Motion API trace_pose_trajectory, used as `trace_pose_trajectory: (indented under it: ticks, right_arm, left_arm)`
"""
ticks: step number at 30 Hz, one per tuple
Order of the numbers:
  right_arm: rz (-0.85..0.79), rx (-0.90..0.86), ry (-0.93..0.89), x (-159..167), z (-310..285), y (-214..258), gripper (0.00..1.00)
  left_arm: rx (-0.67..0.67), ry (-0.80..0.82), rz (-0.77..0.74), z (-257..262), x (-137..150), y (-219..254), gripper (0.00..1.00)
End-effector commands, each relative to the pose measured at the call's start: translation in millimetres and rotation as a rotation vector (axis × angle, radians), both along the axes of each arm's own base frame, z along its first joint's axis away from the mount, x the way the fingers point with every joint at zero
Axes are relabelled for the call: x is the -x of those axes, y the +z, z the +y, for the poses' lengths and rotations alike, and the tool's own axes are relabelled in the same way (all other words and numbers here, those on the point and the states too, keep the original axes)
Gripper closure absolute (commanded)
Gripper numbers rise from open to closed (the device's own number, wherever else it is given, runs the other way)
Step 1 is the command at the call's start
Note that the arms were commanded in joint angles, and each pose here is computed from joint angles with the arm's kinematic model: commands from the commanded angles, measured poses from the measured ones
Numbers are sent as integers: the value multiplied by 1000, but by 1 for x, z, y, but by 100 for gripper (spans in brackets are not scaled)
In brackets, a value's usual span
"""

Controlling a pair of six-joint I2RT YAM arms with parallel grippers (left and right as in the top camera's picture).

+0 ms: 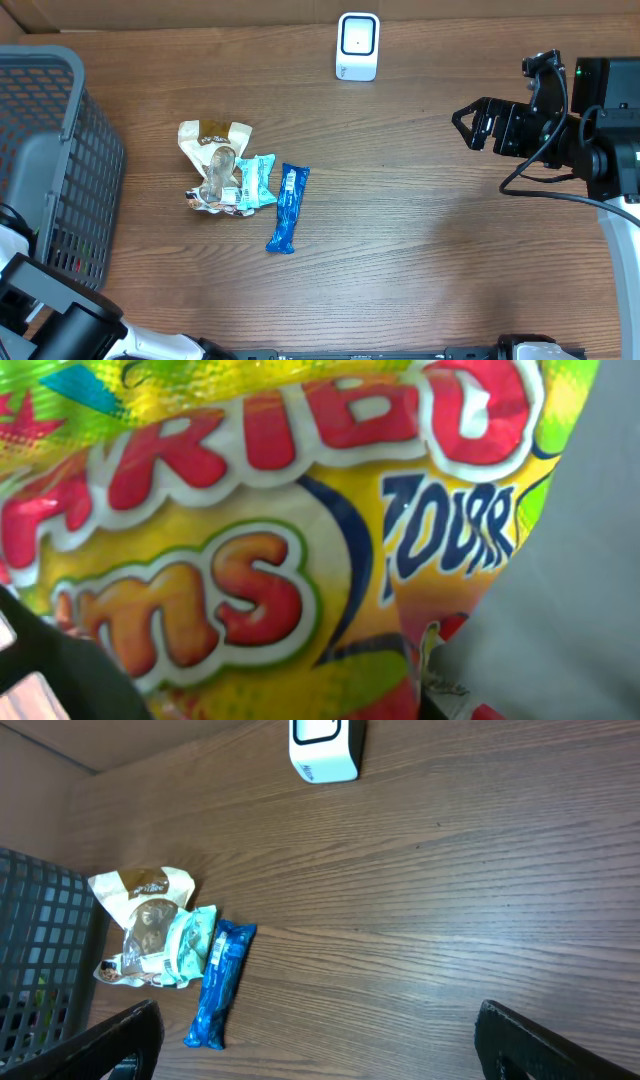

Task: Scan the item barcode
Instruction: 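Reach the left gripper into the basket and grasp the green Haribo bag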

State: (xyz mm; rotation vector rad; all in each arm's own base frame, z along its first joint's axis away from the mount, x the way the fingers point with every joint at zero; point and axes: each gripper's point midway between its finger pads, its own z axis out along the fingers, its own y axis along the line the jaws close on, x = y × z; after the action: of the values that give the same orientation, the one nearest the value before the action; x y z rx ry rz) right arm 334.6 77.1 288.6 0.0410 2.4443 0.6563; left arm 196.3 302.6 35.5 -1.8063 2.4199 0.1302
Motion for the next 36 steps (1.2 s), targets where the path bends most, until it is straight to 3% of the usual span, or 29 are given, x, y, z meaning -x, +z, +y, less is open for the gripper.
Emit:
trace_pose_trajectory:
  ticks: [1,8,15,19,24,31,36]
  right_arm:
    - [-21,-4,7,-1,2,8,0]
    - [-17,-4,7,-1,2,7,0]
    - [-18,-4,7,-1,2,7,0]
    - [-18,-4,7,-1,2,7,0]
    - [-18,-4,7,-1,2,7,0]
    - [-22,-4,7,-2,2,8,0]
    - [-36,-5,7,-4,2,10,0]
  left_arm:
    - [79,-18,-46,-6,-16,0,95]
    - [66,-64,-216,13,-59,94,96]
    - [-49,-174,-407,12,-86,226,96]
    - [-130,-315,-530,-20,-100,297,96]
    - [-188,-575,-668,-103,-118,366,96]
    - [-70,-1023,-689,-255,-143,374,94]
    - [75,-1220,-508,-345,-155,320,93]
